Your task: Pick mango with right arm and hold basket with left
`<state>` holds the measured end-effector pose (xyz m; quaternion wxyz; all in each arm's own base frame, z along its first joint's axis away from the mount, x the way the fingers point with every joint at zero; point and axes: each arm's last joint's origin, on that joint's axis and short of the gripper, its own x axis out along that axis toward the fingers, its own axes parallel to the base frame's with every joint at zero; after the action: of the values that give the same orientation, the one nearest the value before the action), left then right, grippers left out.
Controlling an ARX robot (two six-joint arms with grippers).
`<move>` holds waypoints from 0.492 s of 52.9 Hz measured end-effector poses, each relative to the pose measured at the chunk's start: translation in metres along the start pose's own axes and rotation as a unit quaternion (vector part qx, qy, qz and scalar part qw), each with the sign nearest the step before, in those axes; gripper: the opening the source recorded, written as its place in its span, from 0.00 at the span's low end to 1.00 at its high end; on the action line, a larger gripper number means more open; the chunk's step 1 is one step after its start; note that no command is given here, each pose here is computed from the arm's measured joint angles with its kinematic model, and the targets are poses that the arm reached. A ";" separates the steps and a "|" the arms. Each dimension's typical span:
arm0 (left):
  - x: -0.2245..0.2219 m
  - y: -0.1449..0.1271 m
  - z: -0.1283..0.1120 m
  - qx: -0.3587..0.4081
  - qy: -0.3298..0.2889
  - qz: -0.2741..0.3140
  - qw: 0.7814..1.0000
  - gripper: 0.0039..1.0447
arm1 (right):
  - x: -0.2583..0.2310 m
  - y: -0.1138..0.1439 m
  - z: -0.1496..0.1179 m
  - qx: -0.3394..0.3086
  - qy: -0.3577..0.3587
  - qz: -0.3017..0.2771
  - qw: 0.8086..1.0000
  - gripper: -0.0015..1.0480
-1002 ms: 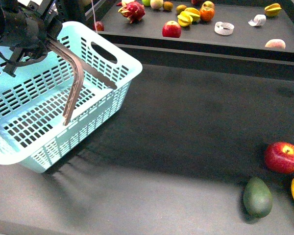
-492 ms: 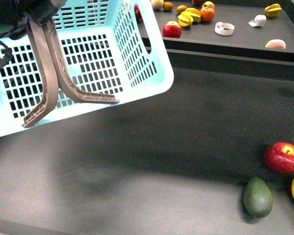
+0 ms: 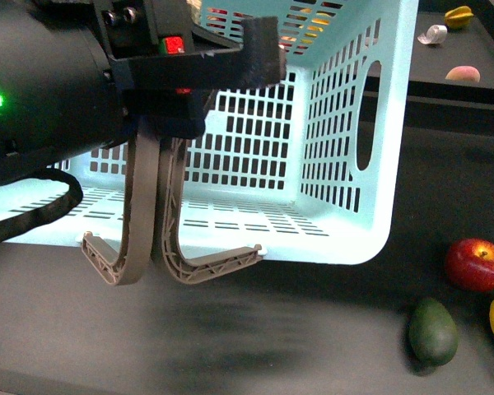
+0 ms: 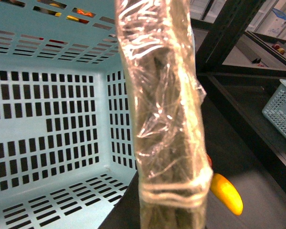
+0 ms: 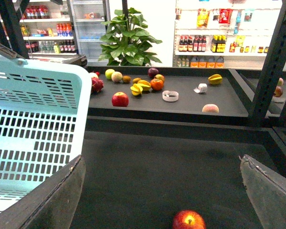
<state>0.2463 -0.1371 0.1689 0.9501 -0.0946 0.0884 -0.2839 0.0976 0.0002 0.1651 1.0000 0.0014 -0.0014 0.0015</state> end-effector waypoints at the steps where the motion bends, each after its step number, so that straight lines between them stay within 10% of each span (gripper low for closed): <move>1: 0.000 -0.001 0.000 0.001 0.000 -0.003 1.000 0.07 | 0.000 0.000 0.000 0.000 0.000 0.000 1.000 0.92; 26: 0.003 -0.004 -0.002 0.020 -0.004 -0.001 1.000 0.07 | 0.000 0.000 0.000 0.000 0.000 0.000 1.000 0.92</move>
<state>0.2465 -0.1427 0.1671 0.9518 -0.0772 0.0786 -0.2863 0.0976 0.0002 0.1651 1.0000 0.0014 -0.0014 0.0015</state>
